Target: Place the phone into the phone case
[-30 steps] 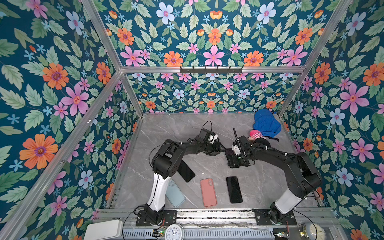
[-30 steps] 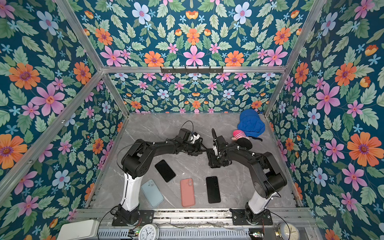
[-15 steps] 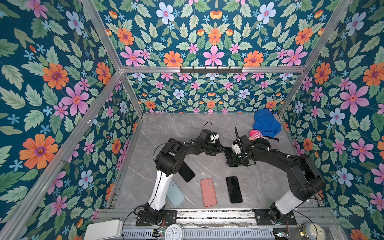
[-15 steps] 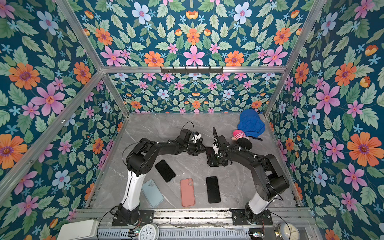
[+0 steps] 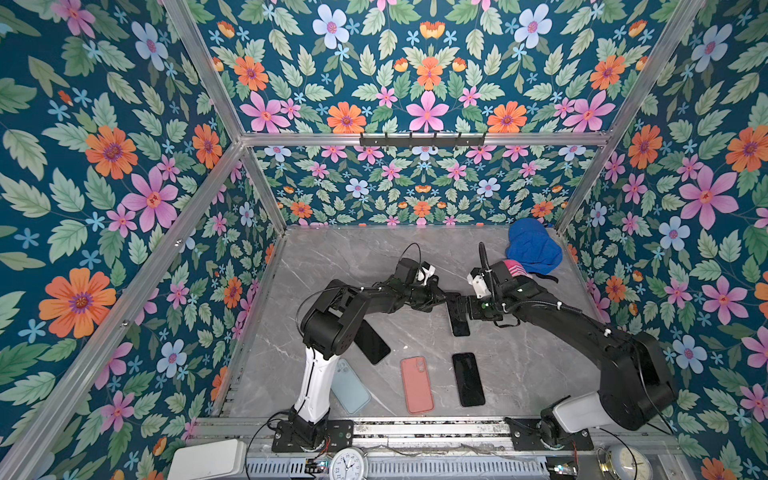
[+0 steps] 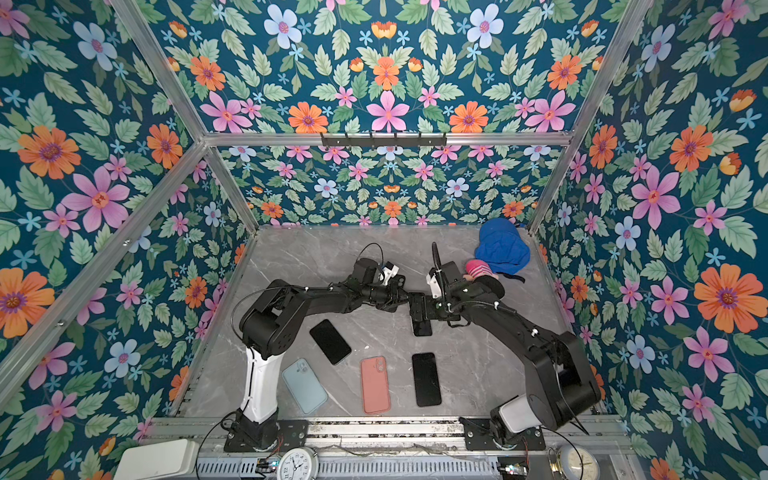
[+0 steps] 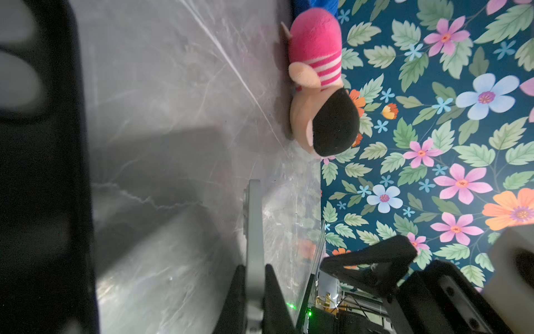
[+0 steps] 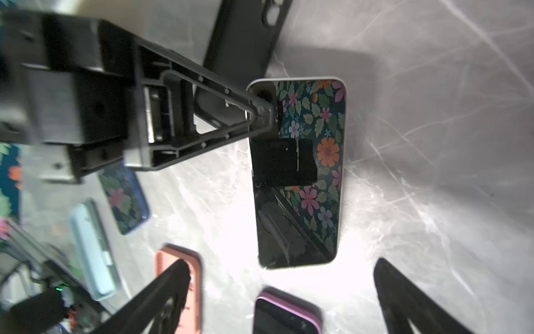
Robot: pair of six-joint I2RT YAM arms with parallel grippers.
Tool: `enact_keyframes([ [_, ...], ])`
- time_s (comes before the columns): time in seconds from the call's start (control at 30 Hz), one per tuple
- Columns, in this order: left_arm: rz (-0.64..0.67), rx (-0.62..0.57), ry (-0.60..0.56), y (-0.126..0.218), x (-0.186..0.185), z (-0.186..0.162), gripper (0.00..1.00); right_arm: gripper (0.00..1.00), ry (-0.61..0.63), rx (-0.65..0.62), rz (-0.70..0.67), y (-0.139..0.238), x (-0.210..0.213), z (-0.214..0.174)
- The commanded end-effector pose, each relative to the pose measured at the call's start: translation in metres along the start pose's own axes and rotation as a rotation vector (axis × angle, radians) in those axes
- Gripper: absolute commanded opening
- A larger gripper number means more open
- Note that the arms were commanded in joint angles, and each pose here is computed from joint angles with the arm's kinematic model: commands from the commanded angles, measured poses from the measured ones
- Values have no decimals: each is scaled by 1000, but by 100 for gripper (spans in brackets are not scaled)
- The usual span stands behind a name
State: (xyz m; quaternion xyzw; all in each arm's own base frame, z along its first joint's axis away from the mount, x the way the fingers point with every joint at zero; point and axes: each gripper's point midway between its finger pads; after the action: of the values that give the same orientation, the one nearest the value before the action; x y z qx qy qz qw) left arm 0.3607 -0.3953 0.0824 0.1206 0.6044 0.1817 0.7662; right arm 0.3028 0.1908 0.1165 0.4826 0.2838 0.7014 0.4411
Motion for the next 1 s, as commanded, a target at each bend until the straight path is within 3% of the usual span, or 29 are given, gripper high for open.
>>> enact_keyframes([
  [0.0, -94, -135, -23, 15, -33, 29, 0, 99, -191, -37, 105, 12, 12, 2],
  [0.13, -171, -245, 2, 37, -52, 50, 0, 97, -346, -142, 364, 34, 35, 22],
  [0.3, -284, -347, 36, 61, -68, 70, 0, 94, -464, -217, 550, 48, 42, 36],
  [0.53, -412, -383, 101, 72, -78, 76, 0, 90, -579, -284, 769, 45, 44, 53],
  [0.7, -440, -405, 128, 78, -77, 74, 0, 81, -580, -331, 811, 43, 43, 63],
  [0.87, -438, -412, 159, 79, -68, 68, 0, 69, -569, -374, 768, 41, 36, 65],
  [0.97, -453, -413, 179, 79, -64, 67, 0, 52, -584, -381, 748, 35, 30, 65],
])
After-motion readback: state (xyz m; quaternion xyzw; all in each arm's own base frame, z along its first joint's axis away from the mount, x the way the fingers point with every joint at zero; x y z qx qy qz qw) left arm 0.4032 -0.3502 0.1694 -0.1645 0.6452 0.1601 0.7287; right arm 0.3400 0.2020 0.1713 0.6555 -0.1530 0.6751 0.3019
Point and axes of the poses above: each gripper's point midway between its finger pads, its own y axis back along the fingers, its own x axis along the line the jaws close on, z = x × y, and after that the axes turned 2 degrees about -y, right-handed
